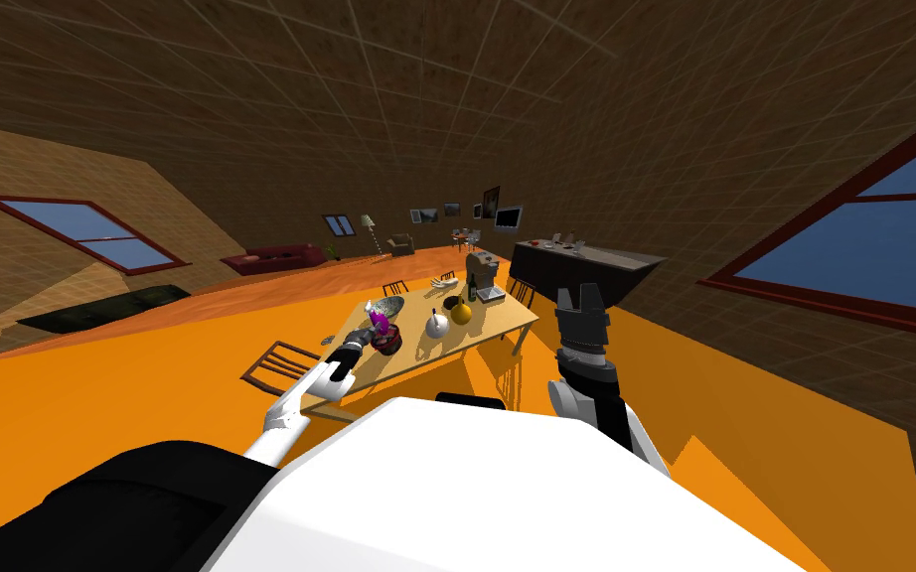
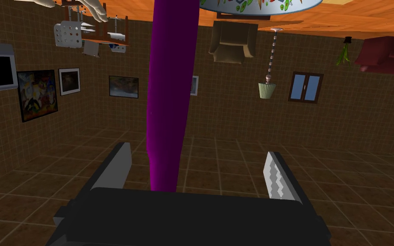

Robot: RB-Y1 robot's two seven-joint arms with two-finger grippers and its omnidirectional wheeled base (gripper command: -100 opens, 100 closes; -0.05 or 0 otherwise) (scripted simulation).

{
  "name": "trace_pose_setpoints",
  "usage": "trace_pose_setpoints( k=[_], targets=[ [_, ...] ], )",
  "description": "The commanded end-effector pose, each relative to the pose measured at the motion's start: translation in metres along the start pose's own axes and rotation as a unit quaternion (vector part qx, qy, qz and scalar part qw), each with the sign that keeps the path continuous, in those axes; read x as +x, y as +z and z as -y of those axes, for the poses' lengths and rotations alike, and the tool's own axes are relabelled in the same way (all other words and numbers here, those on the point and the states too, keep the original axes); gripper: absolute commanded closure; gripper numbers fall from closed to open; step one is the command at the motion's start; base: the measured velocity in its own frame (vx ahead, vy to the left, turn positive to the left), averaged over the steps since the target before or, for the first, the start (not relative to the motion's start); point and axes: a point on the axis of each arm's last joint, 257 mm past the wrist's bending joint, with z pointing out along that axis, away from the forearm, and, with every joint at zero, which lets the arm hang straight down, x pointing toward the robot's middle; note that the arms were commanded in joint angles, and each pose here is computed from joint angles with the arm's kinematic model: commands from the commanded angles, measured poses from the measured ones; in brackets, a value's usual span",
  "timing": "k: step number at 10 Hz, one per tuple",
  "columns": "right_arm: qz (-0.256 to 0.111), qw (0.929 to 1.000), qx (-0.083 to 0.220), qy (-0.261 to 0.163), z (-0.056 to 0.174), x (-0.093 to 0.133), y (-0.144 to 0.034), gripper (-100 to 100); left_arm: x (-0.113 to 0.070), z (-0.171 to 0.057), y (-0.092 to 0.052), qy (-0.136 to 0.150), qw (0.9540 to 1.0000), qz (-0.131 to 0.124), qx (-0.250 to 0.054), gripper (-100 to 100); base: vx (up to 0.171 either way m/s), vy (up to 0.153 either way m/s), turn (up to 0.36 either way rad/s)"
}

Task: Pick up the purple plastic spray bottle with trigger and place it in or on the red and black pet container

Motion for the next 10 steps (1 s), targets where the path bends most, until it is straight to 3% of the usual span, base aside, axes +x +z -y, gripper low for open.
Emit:
trace_pose_setpoints(
  k=[1,2,10],
  targets=[
    [0.0,1.0,0.0,0.0,0.0,0.0,0.0,0,0.0,0.0,0.0,0.0,1.0,0.0,0.0,0,0.0,0.0,0.0],
    [0.0,1.0,0.0,0.0,0.0,0.0,0.0,0,-0.012,-0.003,-0.004,0.0,1.0,0.002,-0.003,-100,0.006,0.003,-0.007],
    [0.0,1.0,0.0,0.0,0.0,0.0,0.0,0,-0.047,-0.002,-0.021,0.0,1.0,0.002,-0.004,-100,0.007,0.005,-0.004]
  ],
)
